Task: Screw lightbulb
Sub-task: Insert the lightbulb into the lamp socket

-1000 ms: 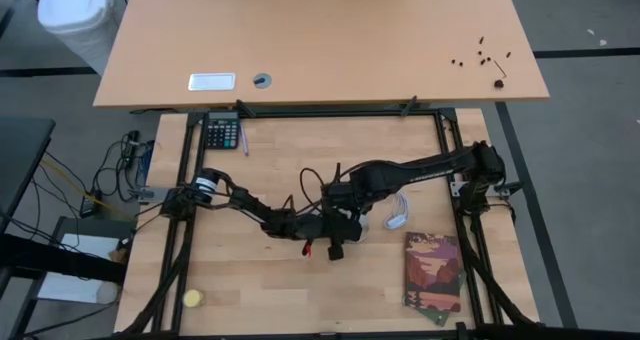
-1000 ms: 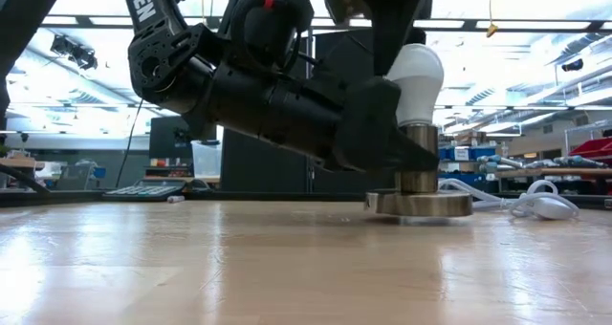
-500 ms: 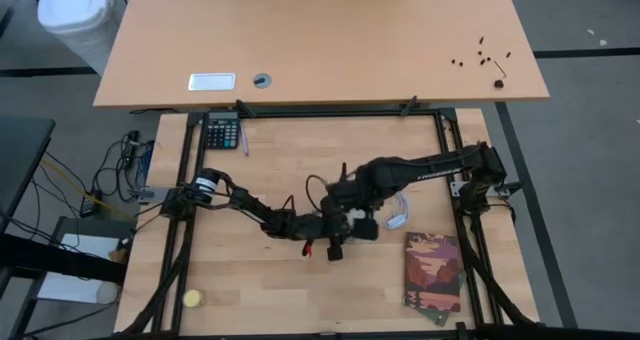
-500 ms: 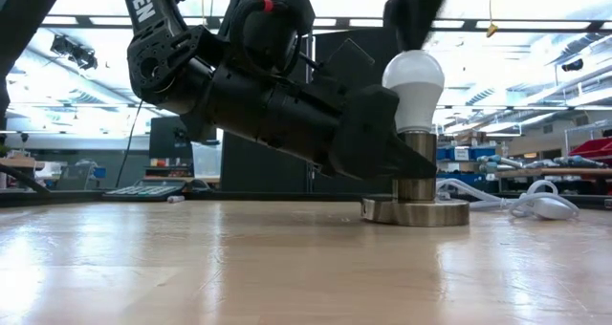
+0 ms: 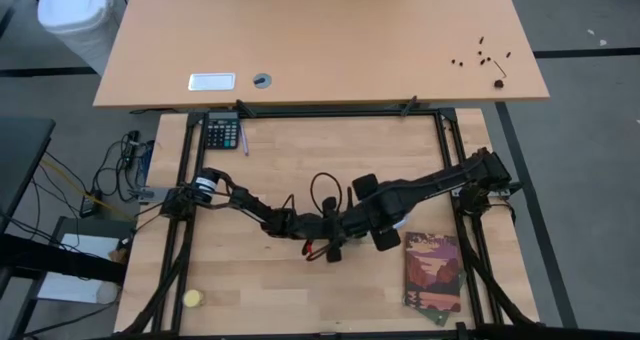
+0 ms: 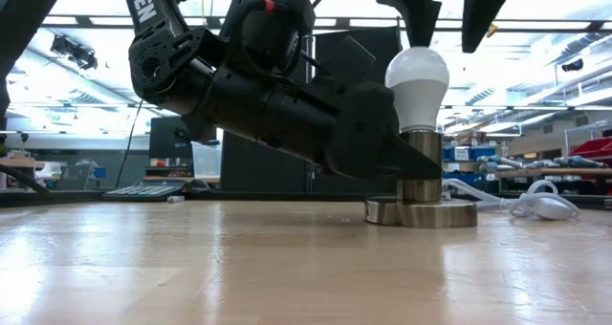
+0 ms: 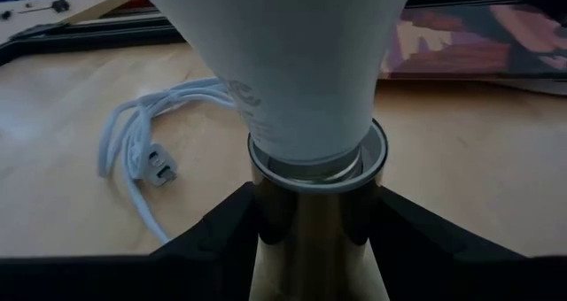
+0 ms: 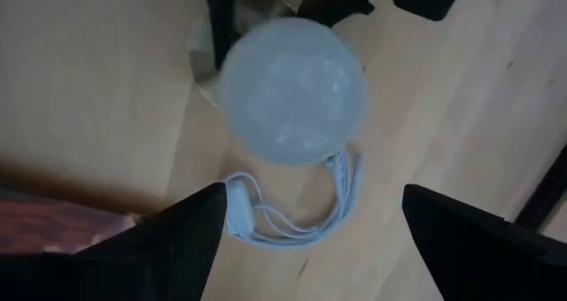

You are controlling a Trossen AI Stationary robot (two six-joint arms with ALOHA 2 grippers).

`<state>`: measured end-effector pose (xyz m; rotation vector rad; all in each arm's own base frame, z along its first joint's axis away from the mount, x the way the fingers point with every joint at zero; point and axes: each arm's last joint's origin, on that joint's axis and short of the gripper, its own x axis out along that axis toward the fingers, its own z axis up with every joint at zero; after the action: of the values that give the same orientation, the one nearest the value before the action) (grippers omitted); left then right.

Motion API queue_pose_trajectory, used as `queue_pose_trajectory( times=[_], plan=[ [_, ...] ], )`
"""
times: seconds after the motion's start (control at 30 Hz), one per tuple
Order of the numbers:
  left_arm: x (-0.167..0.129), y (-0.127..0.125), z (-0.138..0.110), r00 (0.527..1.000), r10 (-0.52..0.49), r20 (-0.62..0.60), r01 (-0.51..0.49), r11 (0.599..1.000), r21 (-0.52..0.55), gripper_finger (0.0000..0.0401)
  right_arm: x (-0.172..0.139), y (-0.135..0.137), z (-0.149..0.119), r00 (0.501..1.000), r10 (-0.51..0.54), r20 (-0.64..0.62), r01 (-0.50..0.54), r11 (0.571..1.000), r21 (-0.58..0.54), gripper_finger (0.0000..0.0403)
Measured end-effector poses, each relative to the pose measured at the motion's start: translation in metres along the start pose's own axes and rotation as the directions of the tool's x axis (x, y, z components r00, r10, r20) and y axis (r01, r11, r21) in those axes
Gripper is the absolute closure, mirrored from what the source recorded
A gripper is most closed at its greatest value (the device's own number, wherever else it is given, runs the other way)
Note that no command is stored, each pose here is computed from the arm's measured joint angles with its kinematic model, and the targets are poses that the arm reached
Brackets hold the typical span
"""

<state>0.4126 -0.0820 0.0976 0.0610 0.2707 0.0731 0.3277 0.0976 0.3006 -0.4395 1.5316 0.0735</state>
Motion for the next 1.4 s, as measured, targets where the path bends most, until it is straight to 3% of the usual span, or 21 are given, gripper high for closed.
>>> queue_pose_trajectory(
  times=[0.17,0.6,0.77,0.97,1.4],
  plan=[
    [0.0,-0.001,0.0,0.999,-0.042,0.0,0.042,0.999,0.015,0.0213,0.01,0.002,-0.003,1.0,-0.01,-0.001,0.01,0.999,-0.046,0.0053],
    [0.0,-0.003,0.0,0.994,-0.108,0.005,0.108,0.992,0.06,0.0213,0.046,0.014,-0.046,0.981,0.018,0.194,-0.002,0.997,-0.084,0.0053],
    [0.0,-0.003,0.001,0.994,-0.112,0.013,0.111,0.991,0.074,0.0213,0.056,0.009,-0.04,0.975,0.131,0.181,-0.117,0.989,-0.086,0.0053],
    [0.0,-0.004,0.001,0.992,-0.129,0.012,0.128,0.989,0.076,0.0213,0.055,0.003,-0.028,0.954,0.123,0.273,-0.08,0.983,-0.166,0.0053],
    [-0.001,-0.006,0.001,0.98,-0.196,0.016,0.195,0.978,0.071,0.0213,0.058,0.005,-0.008,0.953,0.183,0.241,-0.129,0.966,-0.223,0.0054]
  ],
)
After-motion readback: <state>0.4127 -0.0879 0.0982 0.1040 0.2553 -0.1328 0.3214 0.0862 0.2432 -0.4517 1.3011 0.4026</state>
